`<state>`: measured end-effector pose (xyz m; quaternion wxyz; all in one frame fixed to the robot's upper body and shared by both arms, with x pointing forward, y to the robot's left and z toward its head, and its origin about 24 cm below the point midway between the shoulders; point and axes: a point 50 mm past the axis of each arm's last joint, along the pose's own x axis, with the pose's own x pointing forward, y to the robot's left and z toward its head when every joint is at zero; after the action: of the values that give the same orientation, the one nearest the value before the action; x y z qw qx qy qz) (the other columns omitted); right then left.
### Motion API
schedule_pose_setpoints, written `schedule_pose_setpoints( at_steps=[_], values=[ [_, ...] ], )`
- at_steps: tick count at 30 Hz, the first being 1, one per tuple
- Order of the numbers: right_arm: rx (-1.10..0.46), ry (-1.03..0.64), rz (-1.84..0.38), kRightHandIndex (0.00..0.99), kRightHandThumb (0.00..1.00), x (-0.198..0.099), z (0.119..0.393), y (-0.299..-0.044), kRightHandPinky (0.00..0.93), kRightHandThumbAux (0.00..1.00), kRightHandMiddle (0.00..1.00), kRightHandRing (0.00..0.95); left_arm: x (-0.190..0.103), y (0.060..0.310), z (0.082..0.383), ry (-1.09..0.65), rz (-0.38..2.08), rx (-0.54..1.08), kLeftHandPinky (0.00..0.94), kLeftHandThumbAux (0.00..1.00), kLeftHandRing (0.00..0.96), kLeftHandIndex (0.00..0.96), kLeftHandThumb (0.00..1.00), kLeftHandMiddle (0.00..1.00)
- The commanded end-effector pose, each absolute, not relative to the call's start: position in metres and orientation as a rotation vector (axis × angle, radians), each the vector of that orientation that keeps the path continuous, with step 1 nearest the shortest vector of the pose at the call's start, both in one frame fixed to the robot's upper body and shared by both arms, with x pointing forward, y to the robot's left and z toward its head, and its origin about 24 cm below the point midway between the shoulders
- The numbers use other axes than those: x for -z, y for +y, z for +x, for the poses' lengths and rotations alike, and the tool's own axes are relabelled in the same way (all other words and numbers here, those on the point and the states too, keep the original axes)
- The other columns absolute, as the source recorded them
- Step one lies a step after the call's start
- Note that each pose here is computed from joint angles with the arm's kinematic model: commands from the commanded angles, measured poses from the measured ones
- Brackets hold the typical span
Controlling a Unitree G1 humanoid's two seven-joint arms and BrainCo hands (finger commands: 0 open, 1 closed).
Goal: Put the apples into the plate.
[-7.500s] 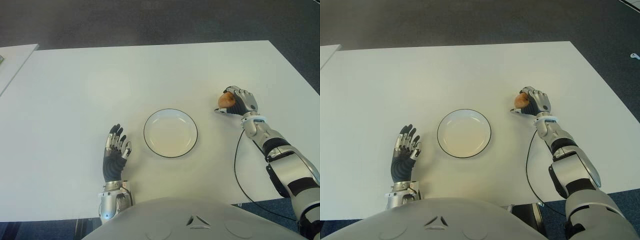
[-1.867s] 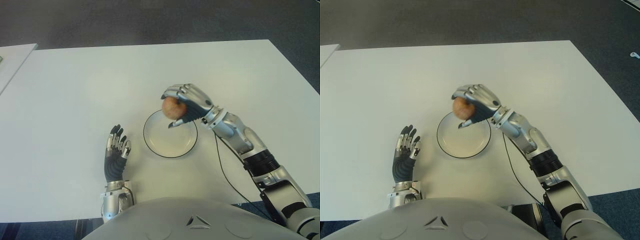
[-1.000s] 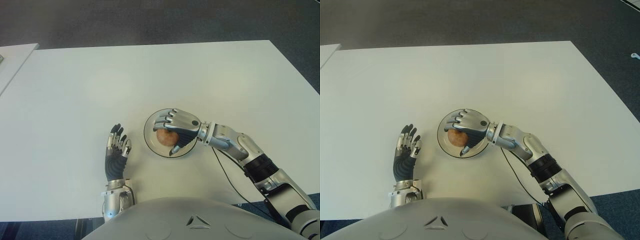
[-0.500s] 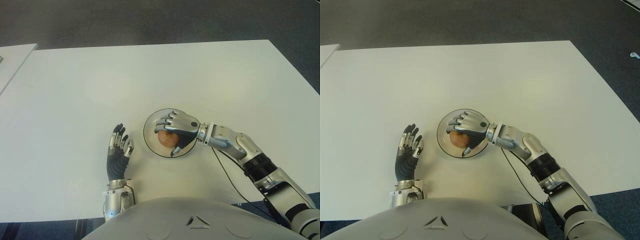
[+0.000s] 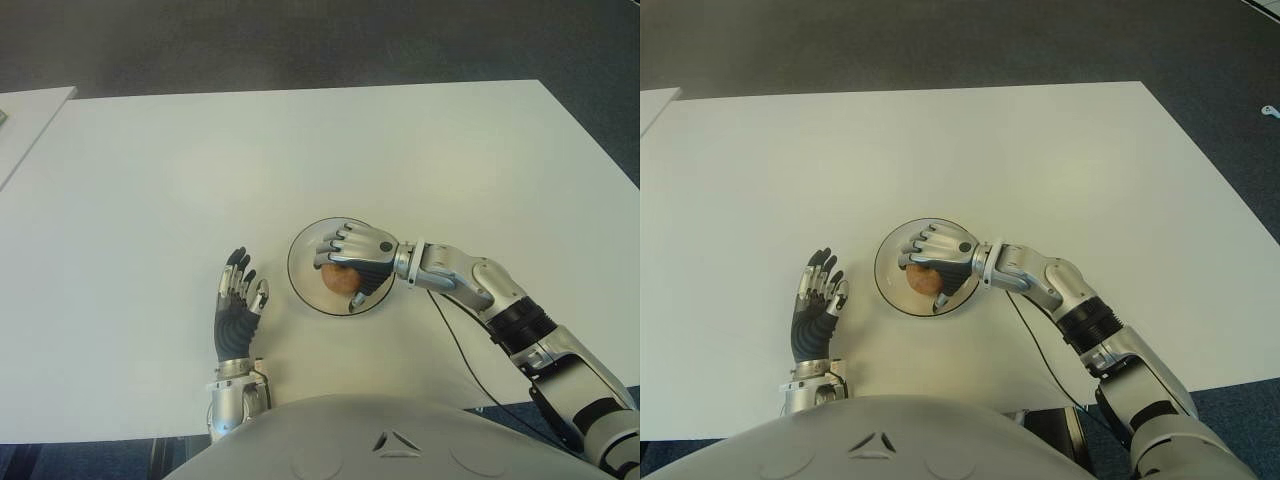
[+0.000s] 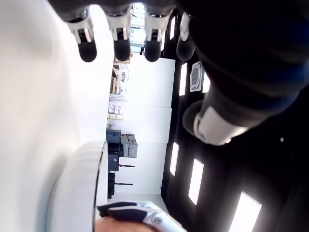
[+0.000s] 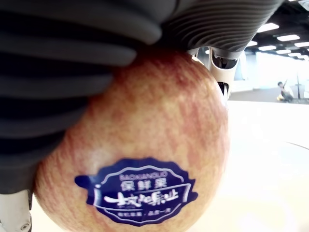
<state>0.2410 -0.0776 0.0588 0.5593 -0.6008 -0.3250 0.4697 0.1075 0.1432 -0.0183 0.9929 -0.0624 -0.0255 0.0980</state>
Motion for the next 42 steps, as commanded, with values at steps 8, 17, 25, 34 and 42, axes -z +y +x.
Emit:
schedule_pose_setpoints(
  at_steps=[8,17,25,34,42],
  values=[
    [-1.166,-0.758,-1.515,0.409,0.854,-0.063,0.2473,-0.0766,0.763,0.675,0.504,0.768,0.0245,0.1348,0.106,-0.006,-0.157,-0.198,0.0,0.741,0.0,0.0,0.128,0.0],
    [-1.175,-0.85,-1.553,0.408,0.854,-0.0684,0.2479,-0.074,0.812,0.674,0.514,0.805,0.0234,0.1345,0.1061,-0.012,-0.14,-0.229,0.0,0.728,0.0,0.0,0.163,0.0],
    [-1.133,-0.869,-1.5,0.411,0.855,-0.0676,0.2486,-0.0724,0.826,0.673,0.517,0.818,0.0234,0.1332,0.1065,-0.013,-0.15,-0.23,0.0,0.71,0.0,0.0,0.181,0.0],
    [-1.023,-0.831,-1.244,0.334,0.664,-0.0657,0.25,-0.0776,0.239,0.632,0.323,0.301,0.0227,0.1338,0.1058,-0.008,-0.167,-0.231,0.0,0.697,0.0,0.0,0.185,0.0],
    [-1.037,-0.837,-1.268,0.049,0.2,-0.0643,0.2499,-0.0787,0.021,0.542,0.04,0.03,0.0226,0.1329,0.1066,-0.017,-0.194,-0.24,0.0,0.715,0.0,0.0,0.189,0.0]
  ],
)
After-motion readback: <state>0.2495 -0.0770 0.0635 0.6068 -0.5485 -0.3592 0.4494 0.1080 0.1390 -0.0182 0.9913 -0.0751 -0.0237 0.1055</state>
